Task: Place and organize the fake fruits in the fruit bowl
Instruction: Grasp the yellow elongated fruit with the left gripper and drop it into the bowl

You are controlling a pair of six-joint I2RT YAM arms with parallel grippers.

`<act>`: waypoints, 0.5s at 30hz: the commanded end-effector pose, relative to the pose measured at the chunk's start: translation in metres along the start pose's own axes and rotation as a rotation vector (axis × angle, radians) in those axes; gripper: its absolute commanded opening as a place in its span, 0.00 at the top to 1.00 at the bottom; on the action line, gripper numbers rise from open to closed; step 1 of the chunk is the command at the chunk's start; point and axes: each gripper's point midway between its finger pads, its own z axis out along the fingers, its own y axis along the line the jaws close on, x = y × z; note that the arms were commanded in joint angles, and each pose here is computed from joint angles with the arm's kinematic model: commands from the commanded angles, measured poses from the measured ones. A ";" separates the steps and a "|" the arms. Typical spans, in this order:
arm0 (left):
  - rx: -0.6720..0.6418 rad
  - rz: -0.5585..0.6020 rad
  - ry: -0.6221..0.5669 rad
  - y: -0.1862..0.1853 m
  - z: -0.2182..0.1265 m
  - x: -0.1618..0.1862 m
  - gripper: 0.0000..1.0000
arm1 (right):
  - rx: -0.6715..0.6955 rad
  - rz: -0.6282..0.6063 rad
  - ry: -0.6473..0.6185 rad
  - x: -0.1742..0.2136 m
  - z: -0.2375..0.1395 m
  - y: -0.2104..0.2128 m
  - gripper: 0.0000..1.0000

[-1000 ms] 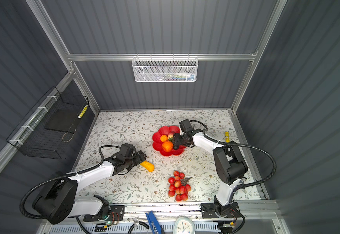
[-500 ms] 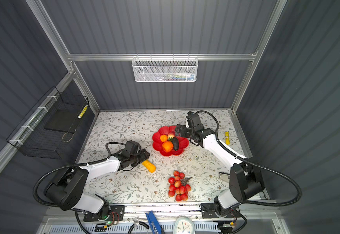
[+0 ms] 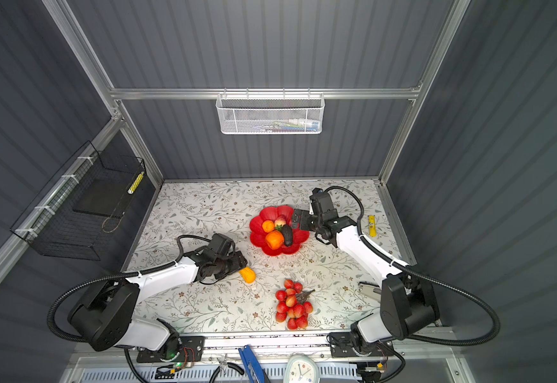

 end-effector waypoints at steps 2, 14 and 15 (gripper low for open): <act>-0.022 0.031 0.056 -0.001 0.013 0.010 0.35 | -0.011 -0.015 -0.029 -0.003 -0.007 -0.001 0.01; 0.004 0.209 -0.047 -0.042 -0.016 -0.032 0.69 | 0.005 -0.018 -0.079 -0.005 -0.018 -0.009 0.01; 0.005 0.249 -0.071 -0.050 -0.026 -0.041 0.69 | 0.003 -0.016 -0.082 -0.006 -0.018 -0.010 0.01</act>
